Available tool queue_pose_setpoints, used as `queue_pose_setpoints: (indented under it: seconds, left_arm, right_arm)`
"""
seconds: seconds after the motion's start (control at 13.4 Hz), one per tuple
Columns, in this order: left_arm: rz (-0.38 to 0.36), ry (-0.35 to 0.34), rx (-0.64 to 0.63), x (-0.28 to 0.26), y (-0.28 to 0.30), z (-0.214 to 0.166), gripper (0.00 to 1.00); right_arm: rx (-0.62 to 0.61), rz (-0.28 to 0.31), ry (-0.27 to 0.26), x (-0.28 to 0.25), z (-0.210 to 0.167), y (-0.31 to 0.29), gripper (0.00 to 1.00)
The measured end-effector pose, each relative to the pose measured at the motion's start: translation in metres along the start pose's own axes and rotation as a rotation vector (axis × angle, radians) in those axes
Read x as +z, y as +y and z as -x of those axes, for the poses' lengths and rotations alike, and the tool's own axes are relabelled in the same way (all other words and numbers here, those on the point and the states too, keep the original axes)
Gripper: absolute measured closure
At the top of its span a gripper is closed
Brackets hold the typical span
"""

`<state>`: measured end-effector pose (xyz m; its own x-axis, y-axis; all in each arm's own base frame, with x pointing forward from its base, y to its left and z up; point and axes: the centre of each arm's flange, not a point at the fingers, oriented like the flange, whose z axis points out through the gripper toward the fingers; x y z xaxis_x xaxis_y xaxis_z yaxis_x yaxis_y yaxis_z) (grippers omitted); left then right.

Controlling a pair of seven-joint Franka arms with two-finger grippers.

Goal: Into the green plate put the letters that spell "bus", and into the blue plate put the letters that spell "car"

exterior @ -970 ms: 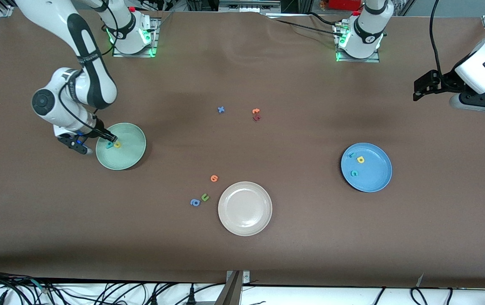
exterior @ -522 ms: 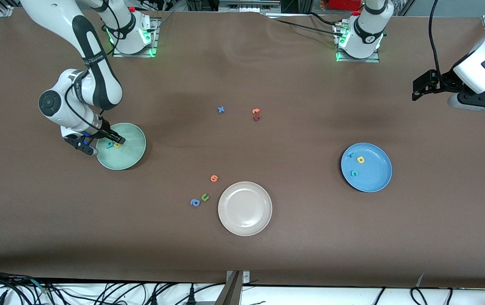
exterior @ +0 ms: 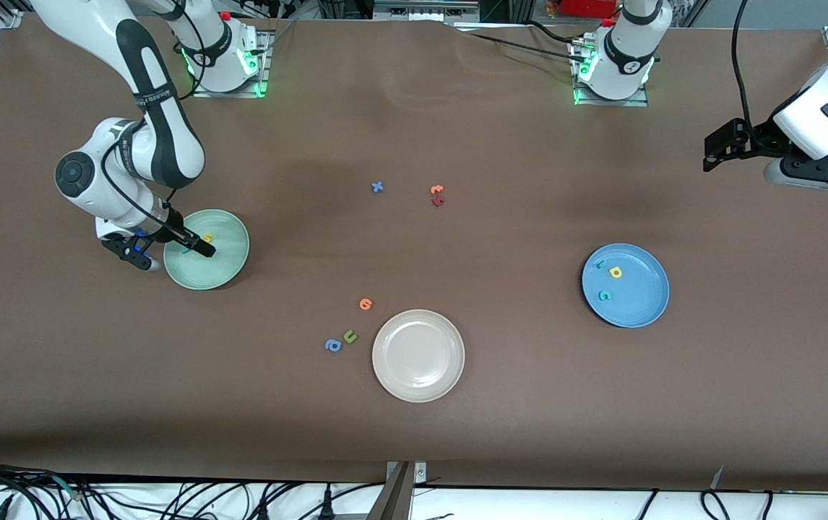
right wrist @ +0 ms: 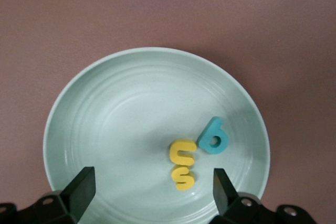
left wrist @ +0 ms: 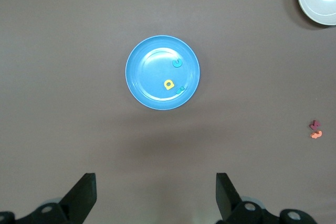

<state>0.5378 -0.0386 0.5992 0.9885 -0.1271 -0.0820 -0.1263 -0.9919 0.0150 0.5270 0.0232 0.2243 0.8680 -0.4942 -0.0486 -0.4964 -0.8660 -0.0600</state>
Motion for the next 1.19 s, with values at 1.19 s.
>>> queue_pose_setpoints:
  seconds: [1.19]
  left_arm:
    - [0.000, -0.003, 0.000, 0.0003, 0.0000, 0.0004, 0.00]
  right_arm:
    - [0.003, -0.007, 0.002, -0.0022, 0.0024, -0.0084, 0.01]
